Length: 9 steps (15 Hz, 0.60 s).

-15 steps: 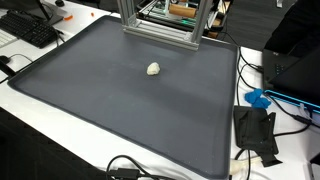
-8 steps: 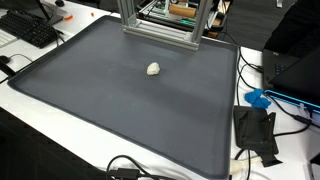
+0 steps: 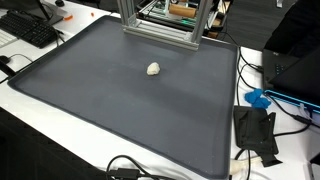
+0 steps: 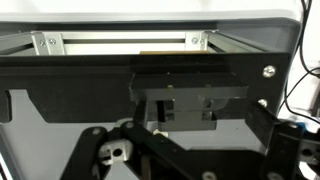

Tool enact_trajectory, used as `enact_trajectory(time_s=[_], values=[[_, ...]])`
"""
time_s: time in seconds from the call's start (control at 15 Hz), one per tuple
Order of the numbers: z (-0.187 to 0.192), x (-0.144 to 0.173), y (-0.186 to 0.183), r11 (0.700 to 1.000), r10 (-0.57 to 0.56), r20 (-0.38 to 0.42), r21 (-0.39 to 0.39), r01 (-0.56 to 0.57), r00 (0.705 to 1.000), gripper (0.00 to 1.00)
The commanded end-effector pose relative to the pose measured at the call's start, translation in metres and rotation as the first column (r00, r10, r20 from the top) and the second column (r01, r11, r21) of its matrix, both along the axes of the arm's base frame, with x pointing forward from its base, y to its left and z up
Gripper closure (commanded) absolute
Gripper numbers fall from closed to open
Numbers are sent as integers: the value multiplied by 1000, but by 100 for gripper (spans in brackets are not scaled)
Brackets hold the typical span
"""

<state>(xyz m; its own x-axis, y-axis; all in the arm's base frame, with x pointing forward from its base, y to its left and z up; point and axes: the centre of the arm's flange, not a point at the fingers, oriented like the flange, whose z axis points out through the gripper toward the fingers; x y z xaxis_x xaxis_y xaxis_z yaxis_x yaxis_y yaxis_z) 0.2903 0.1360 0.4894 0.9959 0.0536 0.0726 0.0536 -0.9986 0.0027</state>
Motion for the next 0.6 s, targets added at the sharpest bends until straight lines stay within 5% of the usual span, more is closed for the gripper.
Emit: enact_trajectory(time_s=[0.0,0.53], values=[[-10,-12,-3,999,5,30,32,-6,1000,0],[-21,-8,-1,1000,16,69,22,-18,998,0]])
